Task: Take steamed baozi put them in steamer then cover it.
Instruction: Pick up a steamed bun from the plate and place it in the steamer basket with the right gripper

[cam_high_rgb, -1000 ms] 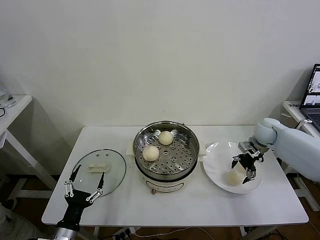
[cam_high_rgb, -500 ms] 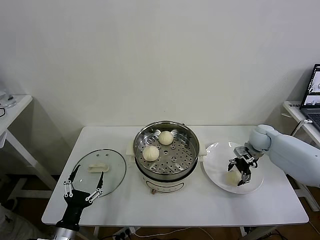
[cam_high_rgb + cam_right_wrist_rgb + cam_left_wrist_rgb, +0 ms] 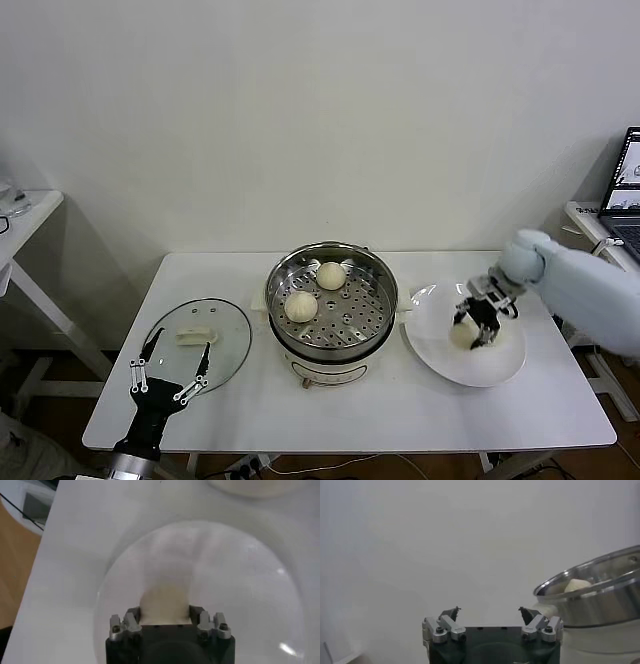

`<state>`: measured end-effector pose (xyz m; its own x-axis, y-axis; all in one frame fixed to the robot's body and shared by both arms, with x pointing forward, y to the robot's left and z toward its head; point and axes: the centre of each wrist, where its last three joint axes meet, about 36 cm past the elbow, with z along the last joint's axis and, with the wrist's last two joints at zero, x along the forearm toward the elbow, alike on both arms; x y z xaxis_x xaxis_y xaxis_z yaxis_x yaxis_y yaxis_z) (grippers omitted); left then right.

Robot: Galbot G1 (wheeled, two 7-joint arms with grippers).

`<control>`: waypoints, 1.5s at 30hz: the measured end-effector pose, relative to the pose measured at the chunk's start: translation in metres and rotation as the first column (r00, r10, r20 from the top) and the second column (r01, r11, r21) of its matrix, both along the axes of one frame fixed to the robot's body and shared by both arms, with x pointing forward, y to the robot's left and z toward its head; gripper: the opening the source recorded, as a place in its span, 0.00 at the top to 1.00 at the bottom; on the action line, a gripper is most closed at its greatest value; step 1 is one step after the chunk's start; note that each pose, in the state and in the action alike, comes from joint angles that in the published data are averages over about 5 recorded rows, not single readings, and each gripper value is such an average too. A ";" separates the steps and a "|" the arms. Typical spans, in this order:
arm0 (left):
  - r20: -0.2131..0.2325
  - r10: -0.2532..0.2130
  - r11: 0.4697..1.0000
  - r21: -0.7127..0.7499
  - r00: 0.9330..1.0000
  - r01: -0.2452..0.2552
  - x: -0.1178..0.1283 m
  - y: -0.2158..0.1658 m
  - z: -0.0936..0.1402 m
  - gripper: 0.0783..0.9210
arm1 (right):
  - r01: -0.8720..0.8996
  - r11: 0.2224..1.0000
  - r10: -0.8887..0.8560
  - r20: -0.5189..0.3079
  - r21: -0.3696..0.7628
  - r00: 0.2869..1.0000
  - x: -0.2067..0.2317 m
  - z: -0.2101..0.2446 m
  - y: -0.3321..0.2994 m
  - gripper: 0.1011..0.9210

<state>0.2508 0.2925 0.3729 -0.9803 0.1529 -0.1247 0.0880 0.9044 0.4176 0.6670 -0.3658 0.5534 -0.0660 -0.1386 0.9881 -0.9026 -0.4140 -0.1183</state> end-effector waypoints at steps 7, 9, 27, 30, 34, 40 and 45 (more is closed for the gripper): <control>0.003 -0.008 1.000 0.002 1.000 0.008 -0.001 0.000 0.002 0.12 | -0.259 0.966 0.259 0.126 -0.011 0.958 0.017 0.095 0.074 0.31; 0.004 -0.009 1.000 0.003 1.000 0.009 -0.003 0.000 0.003 0.12 | -0.342 0.939 0.342 0.155 -0.028 0.927 0.017 0.117 0.100 0.31; 0.017 -0.011 1.000 -0.003 1.000 0.011 -0.002 0.000 0.004 0.12 | -0.847 0.508 0.861 0.116 -0.157 0.495 -0.046 0.124 0.285 0.31; 0.019 -0.010 1.000 -0.004 1.000 0.010 -0.001 0.000 0.003 0.12 | -0.877 0.452 0.892 0.096 -0.163 0.441 -0.054 0.115 0.296 0.31; 0.021 -0.008 1.000 -0.004 1.000 0.008 -0.001 0.001 0.004 0.12 | -0.903 0.395 0.919 0.073 -0.167 0.388 -0.061 0.103 0.305 0.31; 0.022 -0.003 1.000 -0.003 1.000 0.003 -0.001 0.001 0.004 0.12 | -0.928 0.332 0.943 0.046 -0.166 0.329 -0.068 0.086 0.314 0.30; 0.023 0.000 1.000 -0.002 1.000 0.000 -0.001 0.002 0.004 0.12 | -0.942 0.296 0.955 0.031 -0.160 0.295 -0.073 0.072 0.318 0.30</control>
<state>0.2495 0.2948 0.3769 -0.9772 0.1524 -0.1480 0.0779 0.9054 0.4174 0.5938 -0.0474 0.6257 -0.0486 -0.0861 0.9951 0.1425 -0.9867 -0.0784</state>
